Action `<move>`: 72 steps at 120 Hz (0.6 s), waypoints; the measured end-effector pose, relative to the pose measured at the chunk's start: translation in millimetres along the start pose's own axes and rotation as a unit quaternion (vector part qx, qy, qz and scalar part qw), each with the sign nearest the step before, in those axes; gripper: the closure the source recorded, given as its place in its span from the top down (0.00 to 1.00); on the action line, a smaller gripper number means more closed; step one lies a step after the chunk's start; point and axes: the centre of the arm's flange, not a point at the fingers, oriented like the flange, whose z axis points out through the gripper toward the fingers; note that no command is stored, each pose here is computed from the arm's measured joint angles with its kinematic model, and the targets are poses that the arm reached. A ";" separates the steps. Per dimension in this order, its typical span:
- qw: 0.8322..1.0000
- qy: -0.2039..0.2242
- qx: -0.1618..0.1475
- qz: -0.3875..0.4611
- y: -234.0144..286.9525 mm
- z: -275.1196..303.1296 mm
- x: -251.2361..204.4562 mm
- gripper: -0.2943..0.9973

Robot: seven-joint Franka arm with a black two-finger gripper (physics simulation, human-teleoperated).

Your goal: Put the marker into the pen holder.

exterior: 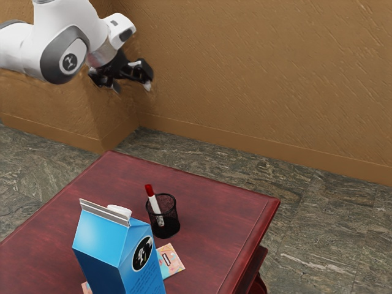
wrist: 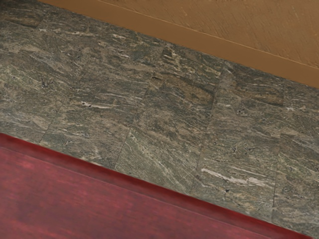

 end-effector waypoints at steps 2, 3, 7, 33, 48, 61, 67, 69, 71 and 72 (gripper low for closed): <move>1.000 -0.005 0.003 -0.005 -2.2 -11.0 9.3 0.72; 1.000 -0.008 0.005 -0.008 -3.8 -15.9 13.4 0.73; 1.000 -0.023 0.014 -0.016 -10.8 -30.2 26.8 0.73; 0.986 -0.141 0.084 -0.009 -58.0 -28.0 40.0 0.76; 0.980 -0.177 0.090 0.020 -55.8 -27.0 41.4 0.76; 0.973 -0.205 0.092 0.042 -53.4 -18.7 36.3 0.77; 0.971 -0.215 0.092 0.052 -52.3 -15.3 34.1 0.77; 0.970 -0.217 0.092 0.055 -51.9 -14.5 33.4 0.77; 0.970 -0.220 0.091 0.057 -51.5 -13.9 32.8 0.77; 0.969 -0.221 0.091 0.059 -51.3 -13.6 32.5 0.77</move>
